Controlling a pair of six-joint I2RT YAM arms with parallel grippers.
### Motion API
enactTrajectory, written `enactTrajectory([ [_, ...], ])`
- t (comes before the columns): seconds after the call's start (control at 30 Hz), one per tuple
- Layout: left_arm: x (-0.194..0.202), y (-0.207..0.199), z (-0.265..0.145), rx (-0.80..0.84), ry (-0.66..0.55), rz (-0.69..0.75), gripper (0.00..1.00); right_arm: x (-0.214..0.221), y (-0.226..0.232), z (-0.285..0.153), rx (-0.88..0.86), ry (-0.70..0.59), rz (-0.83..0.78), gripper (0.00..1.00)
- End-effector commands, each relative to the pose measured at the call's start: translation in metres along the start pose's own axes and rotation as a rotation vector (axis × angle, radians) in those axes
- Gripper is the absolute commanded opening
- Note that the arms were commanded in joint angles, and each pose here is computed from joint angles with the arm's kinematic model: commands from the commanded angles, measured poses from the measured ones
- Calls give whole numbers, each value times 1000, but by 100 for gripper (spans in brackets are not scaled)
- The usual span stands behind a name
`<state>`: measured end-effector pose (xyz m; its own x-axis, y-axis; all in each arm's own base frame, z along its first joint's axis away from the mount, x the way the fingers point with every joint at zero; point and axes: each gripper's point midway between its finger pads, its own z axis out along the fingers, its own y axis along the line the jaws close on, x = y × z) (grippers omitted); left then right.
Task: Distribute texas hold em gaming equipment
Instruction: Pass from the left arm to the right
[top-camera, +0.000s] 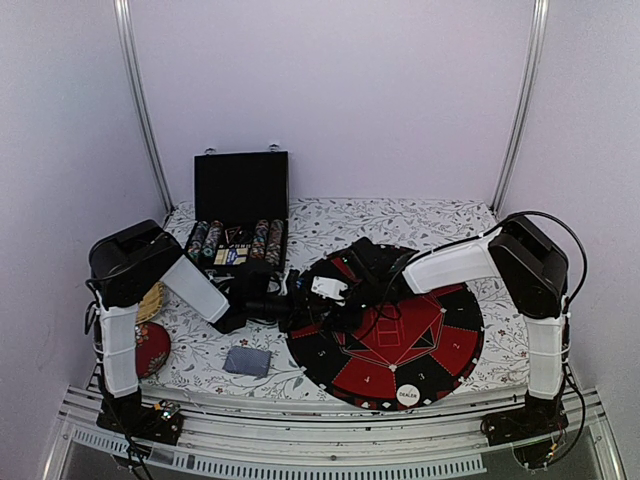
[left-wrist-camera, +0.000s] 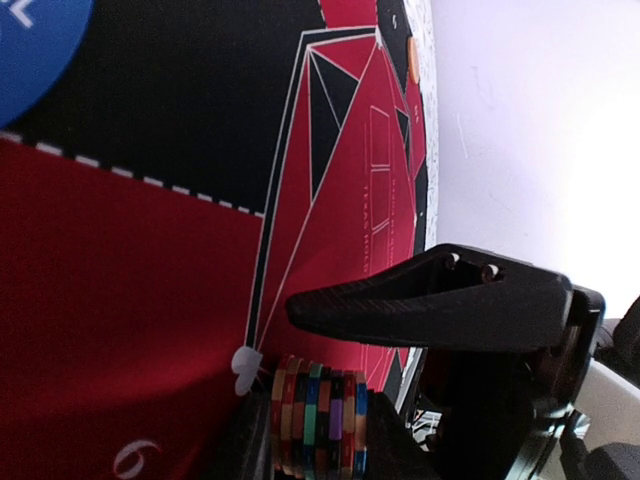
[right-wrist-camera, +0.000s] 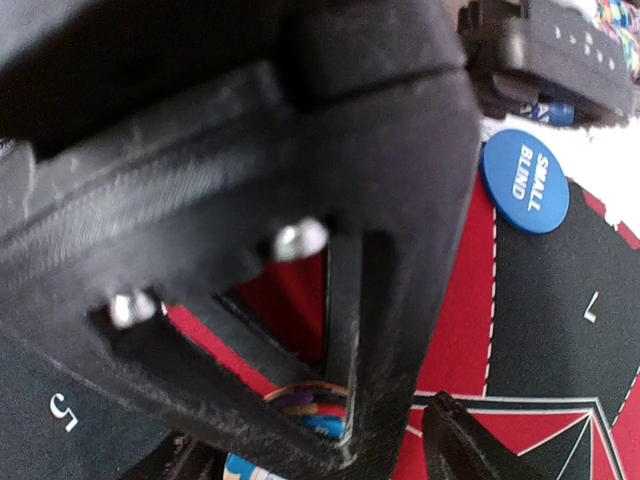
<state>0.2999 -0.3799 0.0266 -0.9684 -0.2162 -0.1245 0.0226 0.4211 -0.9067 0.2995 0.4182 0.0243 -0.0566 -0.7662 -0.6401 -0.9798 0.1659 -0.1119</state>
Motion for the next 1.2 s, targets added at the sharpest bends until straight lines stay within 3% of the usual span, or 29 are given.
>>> enactTrajectory([
  [0.0, 19, 50, -1, -135, 49, -67, 12, -5, -4, 6, -5, -15, -75, 64],
  [0.07, 19, 51, -2, -135, 49, -68, 12, -3, -5, 6, -9, -10, -84, 59],
  [0.37, 19, 52, -2, -133, 47, -70, 11, 2, -1, 15, -54, 21, -103, 57],
  [0.73, 17, 53, -4, -131, 39, -72, 14, 12, 1, 8, -57, 83, -89, 15],
  [0.83, 16, 51, -6, -123, 32, -73, 21, 12, 1, 5, -59, 98, -69, 3],
  [1.1, 4, 36, -23, -55, -28, -54, 61, 19, -1, 0, -50, 132, -5, 2],
  [1.17, 2, 34, -26, -53, -34, -42, 65, 23, -2, -1, -52, 141, 8, 2],
])
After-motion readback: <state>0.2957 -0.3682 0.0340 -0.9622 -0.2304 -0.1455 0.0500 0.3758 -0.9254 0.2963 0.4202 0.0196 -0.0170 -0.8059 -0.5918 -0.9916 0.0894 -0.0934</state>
